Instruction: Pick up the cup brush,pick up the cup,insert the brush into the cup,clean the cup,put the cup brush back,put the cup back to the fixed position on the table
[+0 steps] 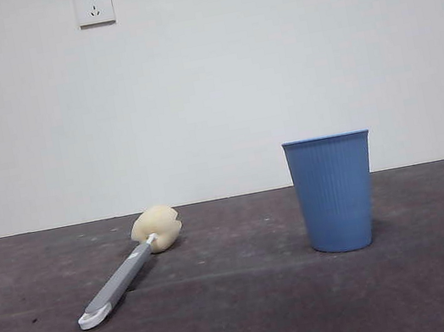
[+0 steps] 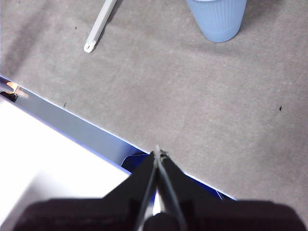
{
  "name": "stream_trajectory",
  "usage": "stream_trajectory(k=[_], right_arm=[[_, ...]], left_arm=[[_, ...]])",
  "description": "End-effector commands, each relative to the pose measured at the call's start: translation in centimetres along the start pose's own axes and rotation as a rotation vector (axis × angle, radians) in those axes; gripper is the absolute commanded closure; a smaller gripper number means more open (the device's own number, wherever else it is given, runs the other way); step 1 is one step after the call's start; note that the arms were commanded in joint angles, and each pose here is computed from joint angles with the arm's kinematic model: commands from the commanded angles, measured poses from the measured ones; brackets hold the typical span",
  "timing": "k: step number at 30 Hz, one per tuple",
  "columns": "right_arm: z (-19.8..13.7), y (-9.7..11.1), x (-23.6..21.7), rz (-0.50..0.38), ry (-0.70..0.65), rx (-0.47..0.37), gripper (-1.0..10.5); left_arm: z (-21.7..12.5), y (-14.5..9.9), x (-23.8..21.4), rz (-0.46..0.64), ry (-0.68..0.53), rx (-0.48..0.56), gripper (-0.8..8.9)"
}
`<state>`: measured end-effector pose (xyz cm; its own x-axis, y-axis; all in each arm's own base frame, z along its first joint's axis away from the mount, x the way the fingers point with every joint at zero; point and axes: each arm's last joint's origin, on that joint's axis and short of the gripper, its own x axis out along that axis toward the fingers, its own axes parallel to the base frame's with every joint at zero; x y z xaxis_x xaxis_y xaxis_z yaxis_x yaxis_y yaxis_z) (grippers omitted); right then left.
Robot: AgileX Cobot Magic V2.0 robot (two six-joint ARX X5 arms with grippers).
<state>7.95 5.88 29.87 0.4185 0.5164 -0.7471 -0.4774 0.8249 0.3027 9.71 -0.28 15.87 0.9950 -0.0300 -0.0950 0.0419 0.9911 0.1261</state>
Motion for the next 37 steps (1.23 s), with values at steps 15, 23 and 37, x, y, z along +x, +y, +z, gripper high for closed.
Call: stream_trajectory(k=[15,23,37], right_arm=[[0.1,0.0,-0.1,-0.001,-0.005,-0.011,9.4],[0.1,0.0,-0.1,-0.001,-0.005,-0.011,9.4],[2.0,-0.5,-2.3,-0.180,-0.561,-0.206,9.4]], left_arm=[[-1.2,-0.1,0.0,-0.005,0.086,-0.061,8.17],[-1.2,-0.1,0.0,-0.005,0.086,-0.061,8.17],[-1.2,-0.1,0.0,-0.005,0.086,-0.061,8.17]])
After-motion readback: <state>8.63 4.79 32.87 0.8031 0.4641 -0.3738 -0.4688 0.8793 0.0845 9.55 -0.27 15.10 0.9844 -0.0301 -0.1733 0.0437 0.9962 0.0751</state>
